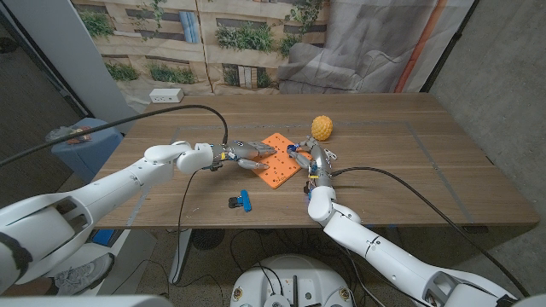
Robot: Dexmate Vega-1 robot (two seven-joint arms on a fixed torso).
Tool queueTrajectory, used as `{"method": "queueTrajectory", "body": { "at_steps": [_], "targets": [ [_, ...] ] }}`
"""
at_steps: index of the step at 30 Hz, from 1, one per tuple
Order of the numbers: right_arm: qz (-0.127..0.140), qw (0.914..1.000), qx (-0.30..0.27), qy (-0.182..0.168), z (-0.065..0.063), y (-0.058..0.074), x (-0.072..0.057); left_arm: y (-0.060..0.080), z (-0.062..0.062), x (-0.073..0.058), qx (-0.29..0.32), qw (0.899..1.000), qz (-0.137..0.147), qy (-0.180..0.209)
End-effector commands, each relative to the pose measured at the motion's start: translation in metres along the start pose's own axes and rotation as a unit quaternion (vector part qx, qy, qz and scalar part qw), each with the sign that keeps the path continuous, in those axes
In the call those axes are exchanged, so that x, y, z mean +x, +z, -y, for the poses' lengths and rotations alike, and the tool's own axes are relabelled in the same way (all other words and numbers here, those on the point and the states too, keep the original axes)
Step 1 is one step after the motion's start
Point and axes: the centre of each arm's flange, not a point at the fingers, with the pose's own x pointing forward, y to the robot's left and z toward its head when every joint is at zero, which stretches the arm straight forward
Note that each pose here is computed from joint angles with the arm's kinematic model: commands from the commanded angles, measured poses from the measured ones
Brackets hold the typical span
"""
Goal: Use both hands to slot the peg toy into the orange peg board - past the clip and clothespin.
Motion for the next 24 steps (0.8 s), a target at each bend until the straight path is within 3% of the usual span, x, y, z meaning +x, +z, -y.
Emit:
{"method": "queueTrajectory", "body": {
  "at_steps": [1,24],
  "targets": [
    [-0.008,1.0000,-0.001,0.003,0.0006,-0.0045,-0.0029,-0.0006,0.0009,0.0016,-0.001,1.000,0.000,-0.006],
    [-0.008,0.9999,-0.010,0.011,-0.0004,-0.0049,-0.0061,-0.0010,0.0008,0.0022,-0.001,1.000,0.000,-0.007]
  ]
}}
